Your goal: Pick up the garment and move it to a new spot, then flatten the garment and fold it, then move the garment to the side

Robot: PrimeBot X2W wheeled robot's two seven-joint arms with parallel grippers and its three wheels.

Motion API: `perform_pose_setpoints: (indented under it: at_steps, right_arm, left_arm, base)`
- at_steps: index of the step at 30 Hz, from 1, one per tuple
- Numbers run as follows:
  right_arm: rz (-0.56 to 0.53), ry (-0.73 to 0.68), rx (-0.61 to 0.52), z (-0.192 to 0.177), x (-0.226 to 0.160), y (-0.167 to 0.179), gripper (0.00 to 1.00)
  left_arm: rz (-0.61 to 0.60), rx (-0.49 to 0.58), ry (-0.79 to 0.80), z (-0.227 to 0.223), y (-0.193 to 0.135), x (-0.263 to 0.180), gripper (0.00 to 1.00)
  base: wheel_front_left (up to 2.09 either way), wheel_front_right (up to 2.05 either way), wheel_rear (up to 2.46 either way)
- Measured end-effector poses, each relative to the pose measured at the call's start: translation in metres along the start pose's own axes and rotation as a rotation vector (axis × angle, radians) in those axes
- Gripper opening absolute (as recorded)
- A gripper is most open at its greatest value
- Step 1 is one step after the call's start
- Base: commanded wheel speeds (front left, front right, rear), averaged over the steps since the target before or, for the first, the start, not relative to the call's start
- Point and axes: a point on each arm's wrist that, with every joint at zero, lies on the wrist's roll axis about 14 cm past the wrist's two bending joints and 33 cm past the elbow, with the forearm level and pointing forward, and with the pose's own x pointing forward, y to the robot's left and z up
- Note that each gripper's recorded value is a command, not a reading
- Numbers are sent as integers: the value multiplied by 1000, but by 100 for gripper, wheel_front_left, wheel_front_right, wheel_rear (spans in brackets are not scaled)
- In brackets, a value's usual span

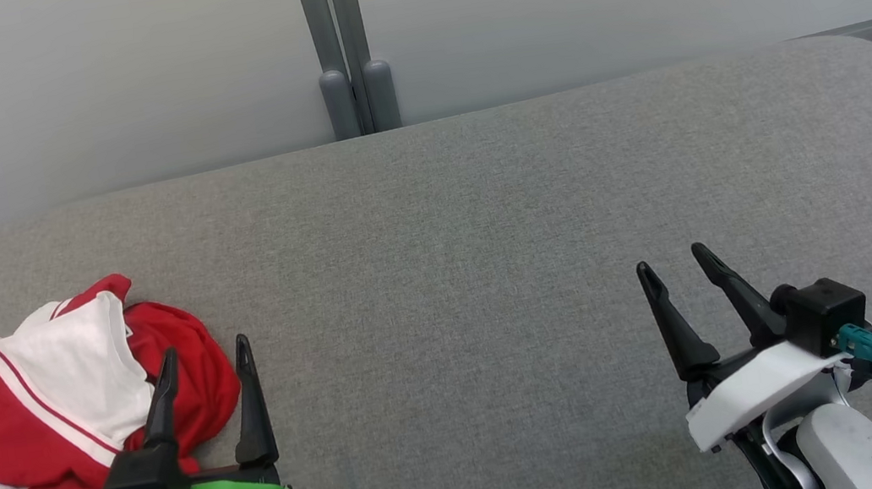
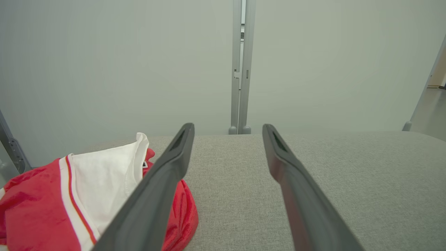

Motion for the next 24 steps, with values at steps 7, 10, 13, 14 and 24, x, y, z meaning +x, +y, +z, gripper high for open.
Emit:
perform_pose_setpoints:
  at_steps: [7, 10, 13, 14, 24]
  right_arm:
    - [-1, 10, 4, -3, -1, 0, 100]
    - [0, 12, 6, -4, 0, 0, 100]
    - [9, 16, 12, -6, 2, 4, 100]
    - [13, 18, 14, -6, 2, 5, 100]
    - [128, 52, 48, -20, 16, 44, 100]
  left_arm:
    - [7, -7, 5, -2, 2, -1, 100]
    - [19, -7, 13, -4, 7, -3, 100]
    - [37, -5, 24, -7, 12, -6, 100]
    - [44, -5, 24, -7, 14, -7, 100]
    - [181, 2, 13, -1, 58, -28, 100]
  base:
    - [0, 0, 0]
    - [0, 0, 0]
    - [0, 0, 0]
    - [0, 0, 0]
    - [0, 0, 0]
